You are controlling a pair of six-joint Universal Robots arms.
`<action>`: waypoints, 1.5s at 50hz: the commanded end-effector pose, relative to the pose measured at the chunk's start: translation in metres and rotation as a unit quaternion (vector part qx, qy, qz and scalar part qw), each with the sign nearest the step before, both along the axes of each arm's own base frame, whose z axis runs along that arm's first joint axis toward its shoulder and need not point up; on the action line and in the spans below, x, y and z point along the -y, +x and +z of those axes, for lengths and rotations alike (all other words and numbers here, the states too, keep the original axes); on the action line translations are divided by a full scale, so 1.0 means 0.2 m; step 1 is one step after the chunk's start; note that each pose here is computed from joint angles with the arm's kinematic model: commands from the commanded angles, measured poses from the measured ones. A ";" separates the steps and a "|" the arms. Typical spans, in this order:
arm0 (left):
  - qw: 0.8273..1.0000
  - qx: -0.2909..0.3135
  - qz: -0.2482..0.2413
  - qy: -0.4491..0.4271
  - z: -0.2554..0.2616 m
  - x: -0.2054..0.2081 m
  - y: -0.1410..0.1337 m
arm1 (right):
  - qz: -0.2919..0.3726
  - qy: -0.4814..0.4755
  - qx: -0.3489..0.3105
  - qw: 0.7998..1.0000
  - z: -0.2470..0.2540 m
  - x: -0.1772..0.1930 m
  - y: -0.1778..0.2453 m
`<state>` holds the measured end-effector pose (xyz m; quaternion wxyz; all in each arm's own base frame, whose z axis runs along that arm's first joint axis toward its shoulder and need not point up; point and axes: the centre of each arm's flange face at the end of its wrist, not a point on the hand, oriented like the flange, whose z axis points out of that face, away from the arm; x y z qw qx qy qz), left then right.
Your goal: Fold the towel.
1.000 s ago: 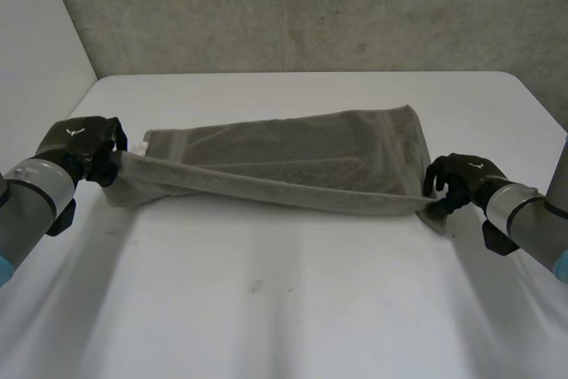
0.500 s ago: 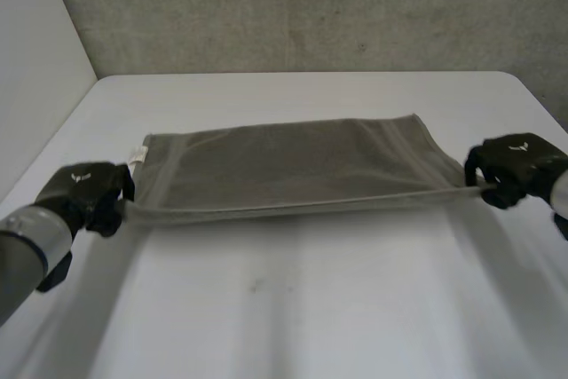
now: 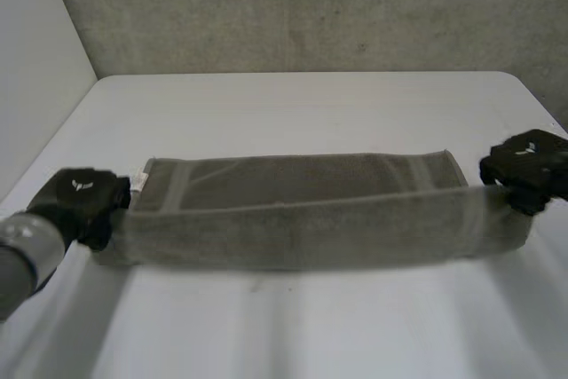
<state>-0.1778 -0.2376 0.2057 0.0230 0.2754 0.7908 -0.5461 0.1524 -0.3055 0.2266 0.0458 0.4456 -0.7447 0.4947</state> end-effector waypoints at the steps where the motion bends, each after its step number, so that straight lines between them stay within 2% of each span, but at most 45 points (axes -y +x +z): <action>1: 1.000 -0.006 -0.007 -0.021 -0.10 0.37 -0.09 | 0.002 -0.044 0.003 0.999 -0.15 0.22 0.20; 7: 0.999 -0.007 -0.012 -0.040 -0.19 0.64 -0.18 | -0.010 -0.136 0.047 0.990 -0.24 0.49 0.32; 11: 0.999 -0.010 -0.011 -0.050 -0.24 0.75 -0.23 | -0.018 -0.162 0.049 0.985 -0.28 0.56 0.36; 15: 0.999 -0.013 -0.012 -0.051 -0.28 0.79 -0.25 | -0.018 -0.168 0.048 0.984 -0.36 0.62 0.37; 26: 0.997 -0.027 -0.010 -0.065 -0.31 0.84 -0.27 | -0.037 -0.207 0.052 0.976 -0.39 0.70 0.37; 32: 0.995 -0.052 -0.012 -0.087 -0.23 0.83 -0.30 | -0.059 -0.210 0.048 0.975 -0.34 0.64 0.41; 37: 0.992 -0.072 -0.005 -0.100 -0.11 0.78 -0.28 | -0.073 -0.213 0.071 0.972 -0.20 0.56 0.38; 42: 0.991 -0.085 0.004 -0.104 0.00 0.69 -0.23 | -0.086 -0.191 0.113 0.971 -0.06 0.40 0.34; 46: 0.991 -0.086 0.005 -0.100 0.03 0.60 -0.21 | -0.082 -0.155 0.115 0.978 -0.06 0.29 0.33; 50: 0.992 -0.084 0.007 -0.090 0.04 0.48 -0.17 | -0.087 -0.085 0.102 0.987 -0.13 0.20 0.25; 58: 0.994 -0.082 0.009 -0.074 -0.03 0.33 -0.14 | -0.091 -0.019 0.103 0.990 -0.27 0.13 0.15; 75: 0.991 -0.109 0.021 -0.071 -0.09 0.30 -0.12 | -0.096 0.006 0.112 0.989 -0.51 0.20 0.07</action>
